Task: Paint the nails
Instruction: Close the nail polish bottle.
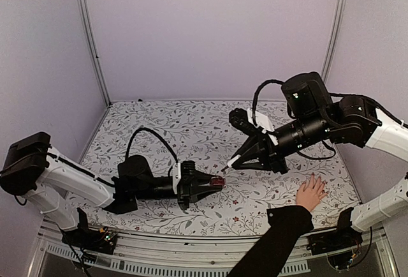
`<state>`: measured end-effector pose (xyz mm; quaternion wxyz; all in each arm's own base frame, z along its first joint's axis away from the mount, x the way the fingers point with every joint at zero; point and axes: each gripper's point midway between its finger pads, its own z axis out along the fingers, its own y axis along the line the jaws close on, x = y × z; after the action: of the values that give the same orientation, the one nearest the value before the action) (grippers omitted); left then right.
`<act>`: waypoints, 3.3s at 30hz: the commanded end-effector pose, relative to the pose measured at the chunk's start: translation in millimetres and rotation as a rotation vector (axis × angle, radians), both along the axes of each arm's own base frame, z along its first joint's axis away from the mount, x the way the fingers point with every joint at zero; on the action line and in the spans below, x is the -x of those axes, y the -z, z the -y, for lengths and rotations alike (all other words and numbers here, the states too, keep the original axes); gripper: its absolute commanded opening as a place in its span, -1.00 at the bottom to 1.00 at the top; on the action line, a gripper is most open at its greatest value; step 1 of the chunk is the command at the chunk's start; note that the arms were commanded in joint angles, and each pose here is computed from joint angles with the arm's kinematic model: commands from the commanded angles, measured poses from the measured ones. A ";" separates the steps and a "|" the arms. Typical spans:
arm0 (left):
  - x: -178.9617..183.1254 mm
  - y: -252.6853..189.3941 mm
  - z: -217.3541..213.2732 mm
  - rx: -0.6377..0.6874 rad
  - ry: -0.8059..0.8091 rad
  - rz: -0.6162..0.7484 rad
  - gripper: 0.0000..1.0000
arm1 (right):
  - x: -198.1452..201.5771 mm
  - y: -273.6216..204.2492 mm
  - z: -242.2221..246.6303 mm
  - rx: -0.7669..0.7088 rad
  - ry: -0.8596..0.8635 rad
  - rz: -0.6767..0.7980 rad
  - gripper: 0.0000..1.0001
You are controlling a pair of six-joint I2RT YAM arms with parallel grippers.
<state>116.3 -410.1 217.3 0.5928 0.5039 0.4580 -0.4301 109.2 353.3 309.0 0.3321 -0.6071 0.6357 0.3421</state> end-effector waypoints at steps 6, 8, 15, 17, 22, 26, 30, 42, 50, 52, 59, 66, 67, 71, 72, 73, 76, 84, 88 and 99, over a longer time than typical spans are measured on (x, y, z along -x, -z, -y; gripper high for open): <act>-2.2 1.9 12.7 -0.035 -0.006 -0.059 -1.00 | -3.2 2.0 2.7 0.039 0.042 0.054 -1.00; -2.7 1.7 13.8 -0.037 -0.006 -0.063 -1.00 | -3.2 4.2 2.5 0.047 0.045 0.062 -1.00; -4.4 7.1 15.8 -0.047 -0.008 -0.080 -1.00 | -4.5 17.5 2.7 0.080 0.057 0.067 -1.00; -4.8 8.1 15.8 -0.049 -0.008 -0.087 -1.00 | -5.2 20.7 3.1 0.088 0.062 0.069 -1.00; -5.3 9.1 15.5 -0.047 -0.008 -0.094 -1.00 | -5.4 26.6 3.0 0.097 0.061 0.076 -1.00; -5.3 8.8 14.8 -0.045 -0.010 -0.100 -1.00 | -4.8 29.6 4.3 0.104 0.062 0.076 -1.00; -5.0 7.7 14.0 -0.039 -0.009 -0.104 -1.00 | -3.7 32.6 4.0 0.110 0.059 0.077 -1.00; -4.6 8.3 12.9 -0.033 -0.008 -0.117 -1.00 | -2.5 42.8 3.1 0.129 0.055 0.078 -1.00; -4.3 12.4 14.1 -0.046 -0.005 -0.114 -1.00 | -5.1 41.2 1.8 0.128 0.065 0.088 -1.00; -4.2 15.1 14.7 -0.052 -0.004 -0.116 -1.00 | -4.8 40.1 1.8 0.125 0.064 0.088 -1.00; -4.6 16.7 16.7 -0.058 -0.003 -0.115 -1.00 | -2.4 37.9 0.9 0.113 0.050 0.086 -1.00; -4.4 16.2 16.2 -0.057 -0.002 -0.116 -1.00 | -3.3 45.5 4.0 0.129 0.058 0.088 -1.00; -3.9 15.9 16.1 -0.056 0.000 -0.116 -1.00 | -3.4 46.1 4.3 0.129 0.058 0.090 -1.00; -3.6 13.0 16.5 -0.050 0.003 -0.114 -1.00 | -4.3 50.0 5.3 0.141 0.064 0.094 -1.00; -3.8 13.0 16.4 -0.050 0.003 -0.115 -1.00 | -4.5 50.6 5.5 0.143 0.065 0.094 -1.00; -3.2 12.1 16.4 -0.048 0.005 -0.114 -1.00 | -4.8 50.8 5.5 0.143 0.065 0.097 -1.00; -2.3 12.4 17.0 -0.054 0.009 -0.113 -1.00 | -4.8 51.6 5.6 0.144 0.066 0.098 -1.00; -2.5 16.4 20.8 -0.070 0.012 -0.116 -1.00 | -5.4 50.2 5.7 0.144 0.070 0.107 -1.00; -2.7 19.5 21.9 -0.084 0.010 -0.114 -1.00 | -6.5 48.2 6.4 0.141 0.077 0.112 -1.00; -1.2 23.3 26.4 -0.110 0.007 -0.105 -1.00 | -5.9 52.9 7.1 0.151 0.077 0.109 -1.00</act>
<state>122.7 -430.8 187.5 0.5332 0.5096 0.5206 -0.4302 115.8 345.8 255.5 0.3222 -0.6222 0.6683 0.2498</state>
